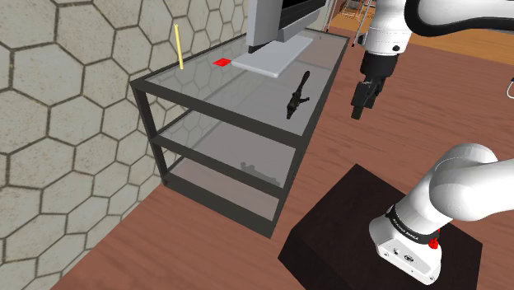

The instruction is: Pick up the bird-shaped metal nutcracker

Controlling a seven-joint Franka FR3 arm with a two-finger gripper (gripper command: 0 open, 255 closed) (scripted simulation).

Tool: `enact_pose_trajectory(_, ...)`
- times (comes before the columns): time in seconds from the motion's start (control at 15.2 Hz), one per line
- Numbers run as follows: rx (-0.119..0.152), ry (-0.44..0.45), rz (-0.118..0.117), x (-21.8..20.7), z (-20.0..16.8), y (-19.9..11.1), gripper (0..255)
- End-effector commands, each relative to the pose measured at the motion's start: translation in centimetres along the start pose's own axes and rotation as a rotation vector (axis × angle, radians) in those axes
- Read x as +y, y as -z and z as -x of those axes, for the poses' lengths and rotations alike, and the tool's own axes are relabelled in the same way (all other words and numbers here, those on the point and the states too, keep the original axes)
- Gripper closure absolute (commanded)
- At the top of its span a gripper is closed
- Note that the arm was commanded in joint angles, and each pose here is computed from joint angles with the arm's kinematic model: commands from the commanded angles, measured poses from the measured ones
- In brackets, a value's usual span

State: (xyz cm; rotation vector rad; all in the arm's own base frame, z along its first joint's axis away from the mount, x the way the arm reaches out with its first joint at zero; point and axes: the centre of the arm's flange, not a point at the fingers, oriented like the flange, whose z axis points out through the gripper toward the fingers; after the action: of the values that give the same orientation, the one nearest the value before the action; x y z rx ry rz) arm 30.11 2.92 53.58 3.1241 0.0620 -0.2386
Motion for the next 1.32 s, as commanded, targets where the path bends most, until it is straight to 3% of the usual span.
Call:
enact_pose_trajectory(0.0,0.000,0.000,0.000,0.0,0.0,0.0,0)
enact_pose_trajectory(0.92,0.229,-0.287,0.179,-12.7,-12.2,3.3,0)
enact_pose_trajectory(1.25,0.239,-0.298,0.186,-13.2,-13.1,1.4,0)
